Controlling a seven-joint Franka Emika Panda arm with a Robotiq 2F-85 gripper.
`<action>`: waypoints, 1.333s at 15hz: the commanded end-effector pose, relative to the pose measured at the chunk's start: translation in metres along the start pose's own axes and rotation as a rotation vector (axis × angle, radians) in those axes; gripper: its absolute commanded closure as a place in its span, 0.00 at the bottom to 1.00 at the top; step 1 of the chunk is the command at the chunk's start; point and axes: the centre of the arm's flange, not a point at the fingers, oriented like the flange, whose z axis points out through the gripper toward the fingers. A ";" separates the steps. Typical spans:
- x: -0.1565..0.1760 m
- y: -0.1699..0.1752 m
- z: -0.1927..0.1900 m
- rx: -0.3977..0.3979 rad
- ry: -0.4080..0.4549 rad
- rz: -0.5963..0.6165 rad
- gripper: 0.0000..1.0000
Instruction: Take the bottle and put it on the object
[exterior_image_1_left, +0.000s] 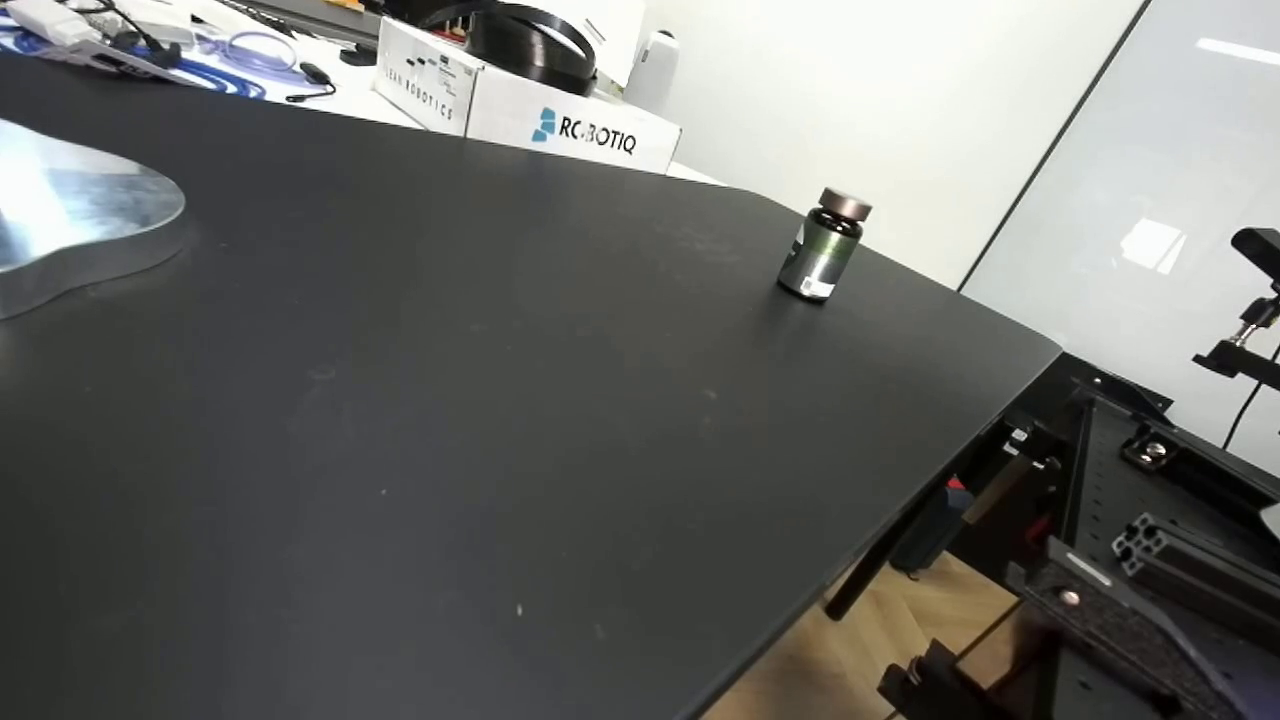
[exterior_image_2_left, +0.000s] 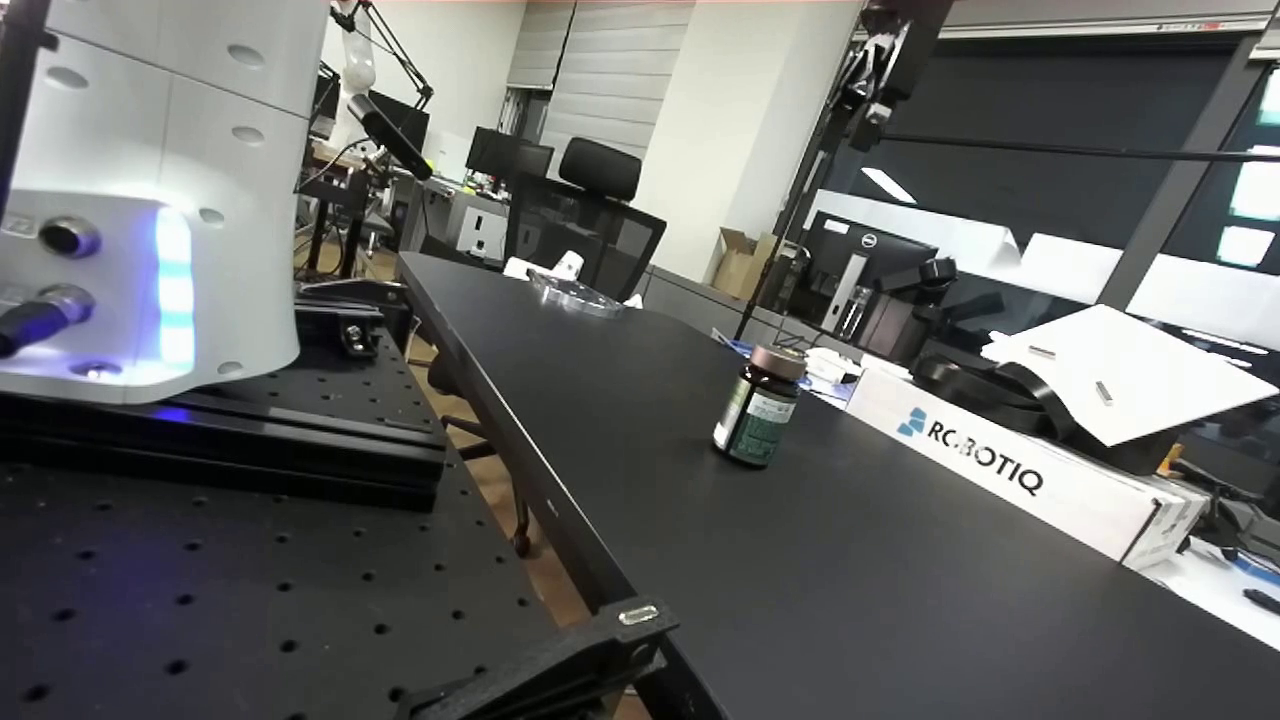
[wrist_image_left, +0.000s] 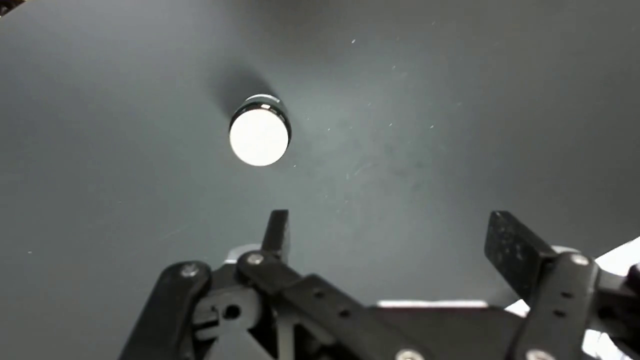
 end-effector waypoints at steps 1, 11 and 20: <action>0.016 0.045 0.045 -0.048 0.062 0.178 0.00; 0.026 0.090 0.096 -0.070 0.076 0.362 0.00; 0.026 0.090 0.096 -0.069 0.076 0.368 0.00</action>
